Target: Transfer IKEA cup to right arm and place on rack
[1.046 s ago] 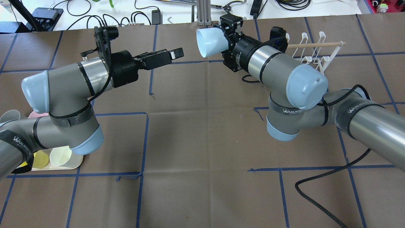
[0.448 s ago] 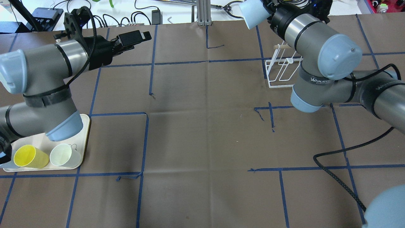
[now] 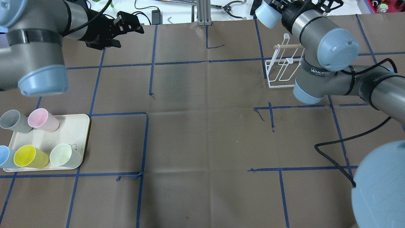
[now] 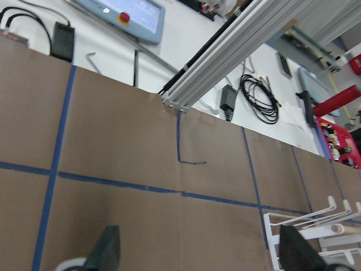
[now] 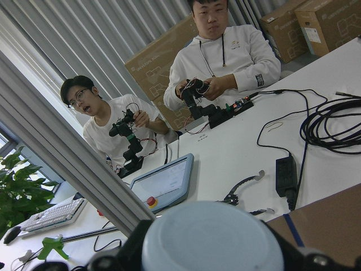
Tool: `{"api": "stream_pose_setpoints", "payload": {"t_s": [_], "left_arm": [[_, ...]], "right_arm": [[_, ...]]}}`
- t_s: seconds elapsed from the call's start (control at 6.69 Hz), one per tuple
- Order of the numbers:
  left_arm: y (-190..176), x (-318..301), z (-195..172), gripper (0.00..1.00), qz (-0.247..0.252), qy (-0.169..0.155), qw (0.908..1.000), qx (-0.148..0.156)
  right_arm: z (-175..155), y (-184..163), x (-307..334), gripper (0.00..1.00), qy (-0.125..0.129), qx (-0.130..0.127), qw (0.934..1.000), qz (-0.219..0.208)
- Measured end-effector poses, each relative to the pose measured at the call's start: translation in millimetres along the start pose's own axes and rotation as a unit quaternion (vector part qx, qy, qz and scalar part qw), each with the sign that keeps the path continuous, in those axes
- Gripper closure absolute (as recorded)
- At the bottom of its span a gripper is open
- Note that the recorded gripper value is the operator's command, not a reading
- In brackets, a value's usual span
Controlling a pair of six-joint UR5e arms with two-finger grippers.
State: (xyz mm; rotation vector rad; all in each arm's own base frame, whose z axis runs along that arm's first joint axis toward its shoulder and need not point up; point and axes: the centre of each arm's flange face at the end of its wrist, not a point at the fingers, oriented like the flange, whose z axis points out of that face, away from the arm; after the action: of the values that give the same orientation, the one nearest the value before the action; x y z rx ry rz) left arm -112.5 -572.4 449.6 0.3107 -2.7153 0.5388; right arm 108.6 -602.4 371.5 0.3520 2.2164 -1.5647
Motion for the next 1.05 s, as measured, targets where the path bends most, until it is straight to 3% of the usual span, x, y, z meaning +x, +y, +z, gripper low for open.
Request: {"api": "stream_pose_setpoints", "payload": {"t_s": [0.3, 0.45, 0.75, 1.05], "left_arm": [[-4.8, 13.3, -11.3, 0.01, 0.003, -0.098, 0.9887, -0.113], [0.3, 13.3, -19.9, 0.01, 0.035, -0.125, 0.9803, -0.149], [15.1, 12.4, -38.5, 0.01, 0.104, -0.147, 0.9664, -0.184], [27.0, 8.2, -51.8, 0.01, 0.156, -0.144, 0.9575, -0.196]], "right_arm": [[6.7, -5.1, 27.9, 0.91, 0.027, 0.017, 0.9932, -0.112], [13.4, 2.7, 39.2, 0.91, 0.036, 0.024, 0.9896, -0.137], [33.6, 27.0, 60.7, 0.91, 0.051, 0.018, 0.9863, -0.156], [55.2, 39.3, 76.0, 0.91, 0.061, 0.014, 0.9834, -0.17]]}}
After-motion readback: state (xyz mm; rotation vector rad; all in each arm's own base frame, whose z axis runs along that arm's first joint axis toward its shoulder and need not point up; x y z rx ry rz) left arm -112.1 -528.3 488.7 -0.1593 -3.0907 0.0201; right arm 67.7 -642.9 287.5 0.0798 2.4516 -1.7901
